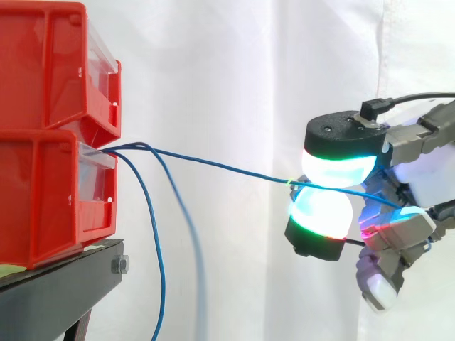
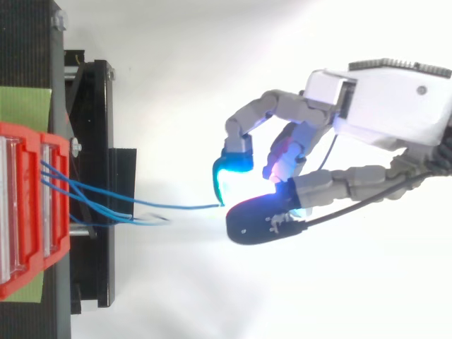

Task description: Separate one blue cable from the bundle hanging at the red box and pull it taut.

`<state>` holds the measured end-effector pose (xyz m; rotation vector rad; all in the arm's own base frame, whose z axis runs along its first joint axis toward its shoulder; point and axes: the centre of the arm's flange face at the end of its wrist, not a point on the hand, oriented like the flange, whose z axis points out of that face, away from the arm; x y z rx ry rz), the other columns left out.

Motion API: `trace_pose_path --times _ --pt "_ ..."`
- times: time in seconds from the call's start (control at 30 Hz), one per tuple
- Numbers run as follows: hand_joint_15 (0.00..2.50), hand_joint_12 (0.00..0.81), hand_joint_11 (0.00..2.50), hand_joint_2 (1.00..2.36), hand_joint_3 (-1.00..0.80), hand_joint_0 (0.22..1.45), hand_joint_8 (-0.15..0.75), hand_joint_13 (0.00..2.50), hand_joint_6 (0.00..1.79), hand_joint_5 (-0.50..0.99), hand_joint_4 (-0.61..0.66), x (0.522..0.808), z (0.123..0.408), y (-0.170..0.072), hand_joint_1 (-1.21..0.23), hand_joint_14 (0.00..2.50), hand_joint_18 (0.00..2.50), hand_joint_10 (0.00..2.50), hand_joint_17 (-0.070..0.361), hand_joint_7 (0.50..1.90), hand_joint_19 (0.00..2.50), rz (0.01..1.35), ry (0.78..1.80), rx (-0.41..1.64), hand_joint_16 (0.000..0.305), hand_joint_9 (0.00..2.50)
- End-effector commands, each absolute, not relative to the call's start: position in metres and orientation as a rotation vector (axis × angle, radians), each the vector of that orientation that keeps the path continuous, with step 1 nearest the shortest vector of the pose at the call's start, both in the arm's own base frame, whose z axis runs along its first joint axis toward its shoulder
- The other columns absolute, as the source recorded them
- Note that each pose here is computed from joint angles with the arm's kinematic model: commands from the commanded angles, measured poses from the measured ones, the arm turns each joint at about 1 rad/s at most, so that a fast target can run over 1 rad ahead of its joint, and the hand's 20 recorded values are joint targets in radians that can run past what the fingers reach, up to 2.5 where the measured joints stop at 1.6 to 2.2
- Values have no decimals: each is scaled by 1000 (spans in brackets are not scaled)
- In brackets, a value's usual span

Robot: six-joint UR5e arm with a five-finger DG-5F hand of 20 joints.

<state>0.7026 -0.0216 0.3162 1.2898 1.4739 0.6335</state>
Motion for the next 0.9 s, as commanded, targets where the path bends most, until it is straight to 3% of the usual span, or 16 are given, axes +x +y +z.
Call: trace_pose_path --times 0.0,0.3,0.7,0.8,0.87 --pt "633 288 1369 1019 -286 641 203 1012 934 -190 -110 692 313 -23 -687 23 630 16 85 1035 452 593 1452 1322 38 1249" --pt "625 288 1374 1018 -281 643 214 1006 934 -188 -100 682 266 -11 -691 25 629 15 85 1044 453 716 1285 1425 38 1254" --pt "628 290 1364 1019 -248 644 206 1002 935 -182 -99 692 266 -2 -728 24 628 16 86 1053 463 802 1216 1399 38 1257" --pt "627 293 1373 1014 -324 648 208 1000 934 -182 -69 692 263 -2 -737 25 630 16 87 1029 461 814 1207 1397 38 1256" --pt "629 292 1374 1003 -466 642 210 998 925 -179 -29 692 258 0 -719 24 630 16 87 1043 462 829 1196 1390 39 1270"
